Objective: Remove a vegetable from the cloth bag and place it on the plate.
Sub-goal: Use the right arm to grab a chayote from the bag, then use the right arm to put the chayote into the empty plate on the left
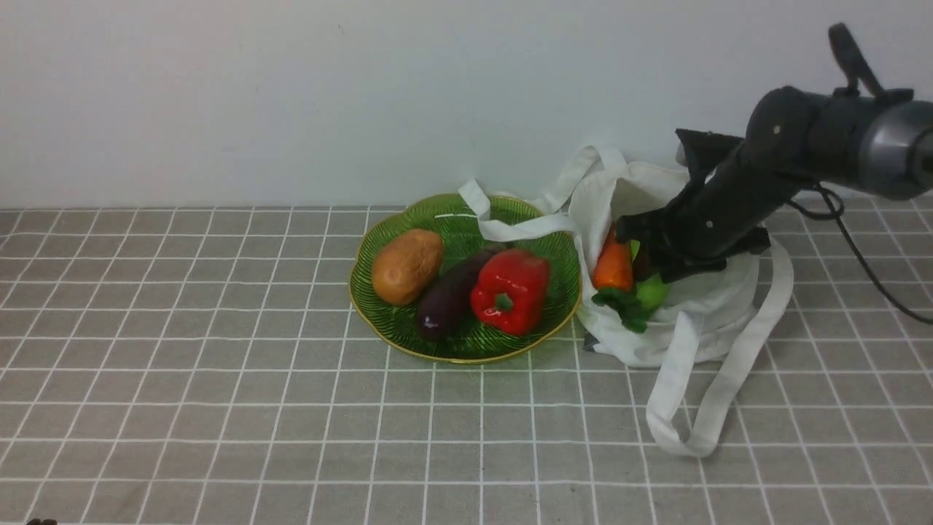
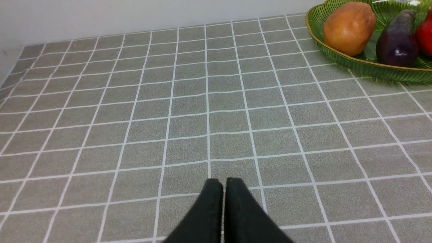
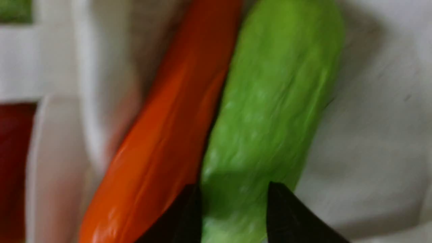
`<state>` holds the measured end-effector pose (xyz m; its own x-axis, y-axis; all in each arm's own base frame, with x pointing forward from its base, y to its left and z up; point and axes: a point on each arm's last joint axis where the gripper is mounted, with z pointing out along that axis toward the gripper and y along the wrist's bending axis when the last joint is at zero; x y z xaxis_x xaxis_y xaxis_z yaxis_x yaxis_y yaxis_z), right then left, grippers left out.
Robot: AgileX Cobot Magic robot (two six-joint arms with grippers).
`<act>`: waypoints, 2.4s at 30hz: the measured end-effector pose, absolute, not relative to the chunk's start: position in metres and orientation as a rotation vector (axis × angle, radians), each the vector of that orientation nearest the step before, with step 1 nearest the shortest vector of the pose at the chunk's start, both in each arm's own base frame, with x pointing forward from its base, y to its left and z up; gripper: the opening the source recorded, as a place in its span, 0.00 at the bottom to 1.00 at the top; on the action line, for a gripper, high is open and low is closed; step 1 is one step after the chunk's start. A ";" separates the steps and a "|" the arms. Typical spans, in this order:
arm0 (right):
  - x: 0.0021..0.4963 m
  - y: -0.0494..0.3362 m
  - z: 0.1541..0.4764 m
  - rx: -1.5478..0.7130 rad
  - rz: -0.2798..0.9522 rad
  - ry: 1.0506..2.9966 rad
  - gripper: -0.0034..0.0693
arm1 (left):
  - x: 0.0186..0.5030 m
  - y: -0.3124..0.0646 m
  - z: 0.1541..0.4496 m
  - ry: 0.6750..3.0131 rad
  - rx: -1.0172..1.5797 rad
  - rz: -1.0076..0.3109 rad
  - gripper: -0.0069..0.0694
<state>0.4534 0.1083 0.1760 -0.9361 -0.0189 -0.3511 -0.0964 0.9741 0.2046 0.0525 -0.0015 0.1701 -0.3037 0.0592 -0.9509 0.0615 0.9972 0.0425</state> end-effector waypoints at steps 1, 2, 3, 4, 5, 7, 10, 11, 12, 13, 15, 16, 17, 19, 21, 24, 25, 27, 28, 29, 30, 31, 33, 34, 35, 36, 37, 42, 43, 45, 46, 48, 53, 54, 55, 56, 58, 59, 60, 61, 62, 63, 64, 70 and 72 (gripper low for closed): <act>0.461 0.108 0.176 -0.073 0.287 2.780 0.44 | 0.052 -0.002 0.170 1.880 0.087 -0.002 0.08; 0.464 0.109 0.178 -0.067 0.282 2.776 0.45 | 0.052 -0.002 0.170 1.880 0.087 -0.002 0.08; 0.467 0.109 0.176 -0.056 0.273 2.784 0.47 | 0.052 -0.002 0.170 1.880 0.087 -0.002 0.08; 0.469 0.109 0.176 -0.048 0.270 2.784 0.48 | 0.052 -0.002 0.170 1.880 0.087 -0.002 0.08; 0.471 0.109 0.176 -0.037 0.271 2.781 0.50 | 0.052 -0.002 0.170 1.880 0.087 -0.002 0.08; 0.473 0.109 0.174 -0.032 0.266 2.782 0.54 | 0.052 -0.002 0.170 1.880 0.087 -0.002 0.08; 0.474 0.109 0.170 -0.031 0.259 2.789 0.62 | 0.052 -0.002 0.170 1.880 0.087 -0.002 0.08; 0.475 0.109 0.167 -0.030 0.255 2.794 0.66 | 0.052 -0.002 0.170 1.880 0.087 -0.002 0.08; 0.475 0.109 0.164 -0.030 0.255 2.798 0.70 | 0.052 -0.002 0.170 1.880 0.087 -0.002 0.08; 0.475 0.109 0.163 -0.030 0.253 2.800 0.72 | 0.052 -0.002 0.170 1.880 0.087 -0.002 0.08; 0.475 0.109 0.159 -0.029 0.252 2.808 0.74 | 0.052 -0.002 0.170 1.880 0.087 -0.002 0.08; 0.476 0.109 0.154 -0.028 0.250 2.817 0.75 | 0.052 -0.002 0.170 1.880 0.087 -0.002 0.08; 0.476 0.109 0.151 -0.028 0.249 2.822 0.76 | 0.052 -0.002 0.170 1.880 0.087 -0.002 0.08; 0.476 0.109 0.147 -0.030 0.246 2.833 0.75 | 0.052 -0.002 0.170 1.880 0.087 -0.002 0.08; 0.476 0.109 0.146 -0.047 0.243 2.837 0.72 | 0.052 -0.002 0.170 1.880 0.087 -0.002 0.08; 0.474 0.109 0.148 -0.089 0.232 2.846 0.57 | 0.052 -0.002 0.170 1.880 0.087 -0.002 0.08; 0.473 0.108 0.151 -0.097 0.226 2.848 0.55 | 0.052 -0.002 0.170 1.880 0.087 -0.002 0.08; 0.469 0.106 0.165 -0.118 0.202 2.851 0.56 | 0.052 -0.002 0.170 1.880 0.087 -0.002 0.08; 0.469 0.106 0.167 -0.124 0.199 2.852 0.56 | 0.052 -0.002 0.170 1.880 0.087 -0.002 0.08; 0.462 0.103 0.187 -0.152 0.168 2.857 0.56 | 0.052 -0.002 0.170 1.880 0.087 -0.002 0.08; 0.459 0.101 0.194 -0.160 0.156 2.860 0.56 | 0.052 -0.002 0.170 1.880 0.087 -0.002 0.08; 0.456 0.100 0.202 -0.169 0.142 2.864 0.56 | 0.052 -0.002 0.170 1.880 0.087 -0.002 0.08; 0.443 0.094 0.234 -0.192 0.090 2.863 0.56 | 0.052 -0.002 0.170 1.880 0.087 -0.002 0.08; 0.439 0.092 0.248 -0.189 0.070 2.845 0.56 | 0.052 -0.002 0.170 1.880 0.087 -0.002 0.08; 0.435 0.090 0.261 -0.183 0.058 2.821 0.56 | 0.052 -0.002 0.170 1.880 0.087 -0.002 0.08; 0.431 0.089 0.271 -0.178 0.053 2.801 0.56 | 0.052 -0.002 0.170 1.880 0.087 -0.002 0.08; 0.426 0.088 0.285 -0.164 0.058 2.772 0.56 | 0.052 -0.002 0.170 1.880 0.087 -0.002 0.08; 0.407 0.102 0.320 -0.181 0.133 2.703 0.56 | 0.052 -0.002 0.170 1.880 0.087 -0.002 0.08; 0.400 0.115 0.326 -0.221 0.181 2.691 0.56 | 0.052 -0.002 0.170 1.880 0.087 -0.002 0.08; 0.395 0.134 0.327 -0.290 0.242 2.677 0.56 | 0.052 -0.002 0.170 1.880 0.087 -0.002 0.08; 0.392 0.156 0.325 -0.368 0.297 2.650 0.56 | 0.052 -0.002 0.170 1.880 0.087 -0.002 0.08; 0.391 0.177 0.320 -0.436 0.348 2.612 0.56 | 0.052 -0.002 0.170 1.880 0.087 -0.002 0.08; 0.398 0.240 0.290 -0.584 0.411 2.435 0.56 | 0.052 -0.002 0.170 1.880 0.087 -0.002 0.08; 0.401 0.249 0.282 -0.601 0.411 2.403 0.56 | 0.052 -0.002 0.170 1.880 0.087 -0.002 0.08; 0.404 0.257 0.273 -0.617 0.408 2.372 0.56 | 0.052 -0.002 0.170 1.880 0.087 -0.002 0.08; 0.407 0.262 0.267 -0.622 0.408 2.355 0.56 | 0.052 -0.002 0.170 1.880 0.087 -0.002 0.08; 0.411 0.266 0.259 -0.620 0.407 2.338 0.56 | 0.052 -0.002 0.170 1.880 0.087 -0.002 0.08; 0.416 0.271 0.248 -0.613 0.410 2.318 0.56 | 0.052 -0.002 0.170 1.880 0.087 -0.002 0.08; 0.418 0.272 0.243 -0.609 0.407 2.309 0.56 | 0.052 -0.002 0.170 1.880 0.087 -0.002 0.08; 0.422 0.274 0.236 -0.602 0.405 2.296 0.56 | 0.052 -0.002 0.170 1.880 0.087 -0.002 0.08; 0.425 0.275 0.231 -0.600 0.402 2.288 0.56 | 0.052 -0.002 0.170 1.880 0.087 -0.002 0.08; 0.426 0.276 0.229 -0.598 0.402 2.284 0.56 | 0.052 -0.002 0.170 1.880 0.087 -0.002 0.08; 0.427 0.276 0.226 -0.596 0.400 2.281 0.56 | 0.052 -0.002 0.170 1.880 0.087 -0.002 0.08; 0.431 0.278 0.218 -0.514 0.426 2.297 0.69 | 0.052 -0.002 0.170 1.880 0.087 -0.002 0.08; 0.430 0.277 0.217 -0.485 0.431 2.313 0.75 | 0.052 -0.002 0.170 1.880 0.087 -0.002 0.08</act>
